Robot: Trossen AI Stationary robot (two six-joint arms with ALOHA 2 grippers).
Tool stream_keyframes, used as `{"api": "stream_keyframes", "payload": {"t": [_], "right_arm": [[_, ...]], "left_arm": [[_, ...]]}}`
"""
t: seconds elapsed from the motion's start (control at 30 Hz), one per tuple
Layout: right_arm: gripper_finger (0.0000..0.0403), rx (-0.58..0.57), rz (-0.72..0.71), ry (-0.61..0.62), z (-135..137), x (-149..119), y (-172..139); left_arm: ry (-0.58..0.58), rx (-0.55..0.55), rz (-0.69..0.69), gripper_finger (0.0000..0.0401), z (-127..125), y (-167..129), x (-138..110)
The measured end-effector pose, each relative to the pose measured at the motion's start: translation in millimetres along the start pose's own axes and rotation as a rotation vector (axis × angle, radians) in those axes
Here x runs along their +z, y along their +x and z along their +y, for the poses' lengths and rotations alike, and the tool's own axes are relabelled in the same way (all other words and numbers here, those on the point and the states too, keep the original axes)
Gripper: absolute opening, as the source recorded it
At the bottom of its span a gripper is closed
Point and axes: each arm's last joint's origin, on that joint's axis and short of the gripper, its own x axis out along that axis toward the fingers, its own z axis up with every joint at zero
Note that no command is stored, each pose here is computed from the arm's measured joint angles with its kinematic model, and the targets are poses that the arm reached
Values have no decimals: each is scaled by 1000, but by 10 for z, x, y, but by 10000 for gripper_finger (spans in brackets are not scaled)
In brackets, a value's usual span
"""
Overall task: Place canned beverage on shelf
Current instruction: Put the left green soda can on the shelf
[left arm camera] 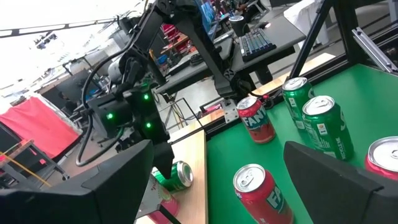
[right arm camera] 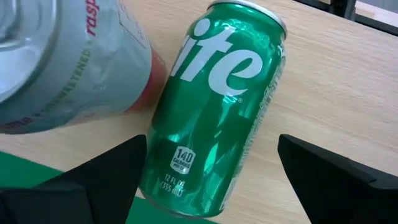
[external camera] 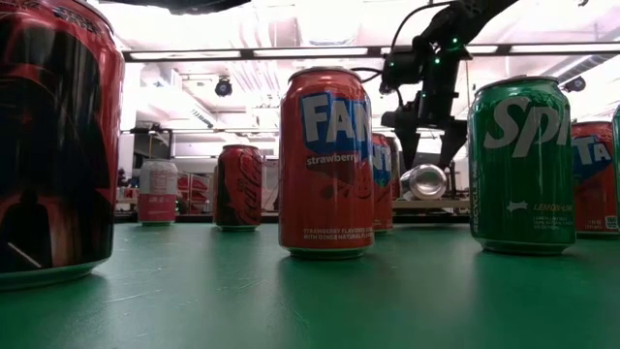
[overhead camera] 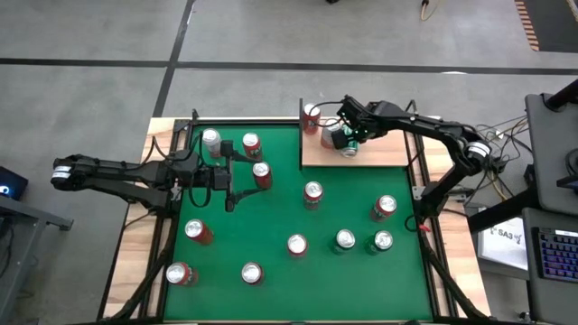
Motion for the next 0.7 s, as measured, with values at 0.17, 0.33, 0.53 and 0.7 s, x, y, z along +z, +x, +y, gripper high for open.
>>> {"api": "stream_keyframes", "payload": {"t": [0.17, 0.33, 0.53, 0.7], "right_arm": [[354, -9, 14, -2, 12, 3, 58], [354, -24, 34, -10, 28, 6, 145], [354, -39, 55, -28, 33, -5, 228], [341, -44, 58, -28, 28, -17, 242]], "left_arm": [[1, 0, 0, 345, 0, 0, 0], [1, 0, 0, 345, 0, 0, 0], [1, 0, 1, 345, 0, 1, -1], [1, 1, 0, 345, 1, 0, 0]]}}
